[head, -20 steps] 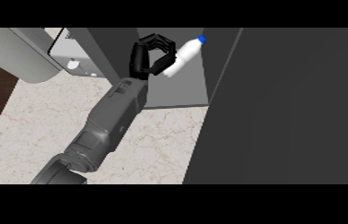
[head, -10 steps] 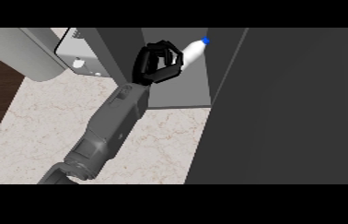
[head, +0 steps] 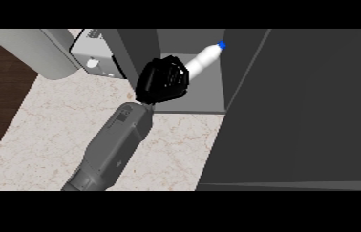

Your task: Pick up the bottled water, place it into the cabinet and close the cabinet

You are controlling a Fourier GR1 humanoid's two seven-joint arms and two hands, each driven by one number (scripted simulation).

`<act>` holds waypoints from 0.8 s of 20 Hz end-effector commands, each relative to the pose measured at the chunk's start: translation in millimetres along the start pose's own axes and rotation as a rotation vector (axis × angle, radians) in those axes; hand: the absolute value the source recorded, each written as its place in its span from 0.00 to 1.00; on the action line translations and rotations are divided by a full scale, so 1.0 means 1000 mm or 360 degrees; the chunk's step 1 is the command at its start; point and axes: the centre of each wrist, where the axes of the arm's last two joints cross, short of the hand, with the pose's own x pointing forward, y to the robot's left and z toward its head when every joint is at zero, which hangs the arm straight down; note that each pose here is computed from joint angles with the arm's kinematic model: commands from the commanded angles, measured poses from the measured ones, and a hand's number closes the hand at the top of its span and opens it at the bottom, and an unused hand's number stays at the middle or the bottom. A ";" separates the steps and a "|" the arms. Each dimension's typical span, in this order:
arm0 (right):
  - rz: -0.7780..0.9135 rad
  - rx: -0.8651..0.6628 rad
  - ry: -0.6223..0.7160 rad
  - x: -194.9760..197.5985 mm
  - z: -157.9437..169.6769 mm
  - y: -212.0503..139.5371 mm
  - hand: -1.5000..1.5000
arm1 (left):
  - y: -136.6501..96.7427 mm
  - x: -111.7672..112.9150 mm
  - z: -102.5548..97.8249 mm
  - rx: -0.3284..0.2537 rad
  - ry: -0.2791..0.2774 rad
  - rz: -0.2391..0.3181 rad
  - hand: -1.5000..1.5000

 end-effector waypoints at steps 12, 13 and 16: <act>-0.0044 0.0504 0.0061 0.016 0.004 0.012 1.00 | 0.027 0.035 0.149 0.0187 -0.0020 0.0161 1.00; -0.0077 0.0542 0.0039 0.032 0.007 0.009 1.00 | 0.030 0.039 0.159 0.0180 -0.0024 0.0151 1.00; -0.0104 0.0635 0.0055 0.031 0.007 0.016 1.00 | 0.038 0.067 0.174 0.0231 -0.0046 0.0121 1.00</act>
